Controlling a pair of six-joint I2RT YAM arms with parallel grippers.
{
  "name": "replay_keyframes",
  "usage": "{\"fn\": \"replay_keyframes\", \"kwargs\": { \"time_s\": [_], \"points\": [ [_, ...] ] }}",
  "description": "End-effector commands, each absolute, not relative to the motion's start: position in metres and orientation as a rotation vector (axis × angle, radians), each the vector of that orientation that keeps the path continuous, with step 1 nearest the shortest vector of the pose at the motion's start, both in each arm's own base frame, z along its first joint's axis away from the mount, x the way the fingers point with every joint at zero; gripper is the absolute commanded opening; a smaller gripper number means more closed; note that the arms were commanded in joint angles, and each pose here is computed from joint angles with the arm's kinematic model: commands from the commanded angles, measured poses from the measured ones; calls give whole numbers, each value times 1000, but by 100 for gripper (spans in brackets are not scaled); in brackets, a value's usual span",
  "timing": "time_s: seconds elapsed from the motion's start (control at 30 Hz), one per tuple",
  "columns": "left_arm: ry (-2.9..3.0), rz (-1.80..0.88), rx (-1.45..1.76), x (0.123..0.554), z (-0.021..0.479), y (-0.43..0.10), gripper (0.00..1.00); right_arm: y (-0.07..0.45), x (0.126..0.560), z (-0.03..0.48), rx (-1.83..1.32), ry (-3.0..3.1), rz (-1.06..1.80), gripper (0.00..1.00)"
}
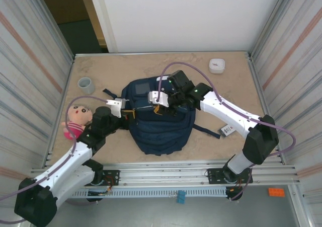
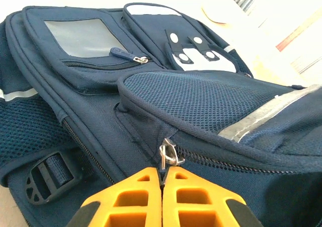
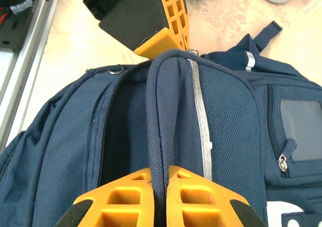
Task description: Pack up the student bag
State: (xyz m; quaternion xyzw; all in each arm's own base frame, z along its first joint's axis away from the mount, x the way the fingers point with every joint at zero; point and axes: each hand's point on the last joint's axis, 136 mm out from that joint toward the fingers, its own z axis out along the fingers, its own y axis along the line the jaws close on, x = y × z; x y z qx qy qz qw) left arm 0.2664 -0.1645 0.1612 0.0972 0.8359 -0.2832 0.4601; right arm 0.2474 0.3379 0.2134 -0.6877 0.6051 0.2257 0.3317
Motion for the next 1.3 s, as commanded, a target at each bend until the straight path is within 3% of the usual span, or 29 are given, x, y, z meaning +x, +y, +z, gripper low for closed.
{"fn": "replay_keyframes", "kwargs": {
  "time_s": [0.0, 0.13, 0.2, 0.37, 0.43, 0.6, 0.87, 0.97, 1.1, 1.2, 1.27],
  "points": [
    [2088, -490, 150, 293, 150, -132, 0, 330, 223, 259, -1828, 1436, 690, 0],
    [2107, -445, 154, 306, 147, -131, 5, 330, 225, 263, -1824, 1423, 697, 0],
    [2099, -464, 179, 308, 152, -137, 12, 329, 227, 262, -1820, 1432, 689, 0],
    [1941, -638, 467, 290, 195, -173, 52, 330, 232, 256, -1812, 1455, 707, 0],
    [1844, -693, 649, 271, 214, -188, 63, 332, 231, 256, -1810, 1455, 729, 0],
    [1572, -653, 1071, 237, 236, -213, 73, 335, 232, 258, -1801, 1462, 757, 0],
    [1521, -618, 1248, 252, 231, -239, 79, 335, 229, 259, -1787, 1471, 771, 0],
    [1517, -617, 1277, 260, 225, -249, 72, 335, 229, 260, -1783, 1470, 780, 0],
    [1513, -631, 1307, 262, 218, -257, 45, 334, 232, 263, -1759, 1483, 776, 4],
    [1499, -621, 1301, 261, 214, -256, 15, 327, 240, 264, -1686, 1554, 778, 27],
    [1506, -611, 1289, 259, 213, -251, 5, 316, 243, 259, -1630, 1615, 790, 44]
  ]
}}
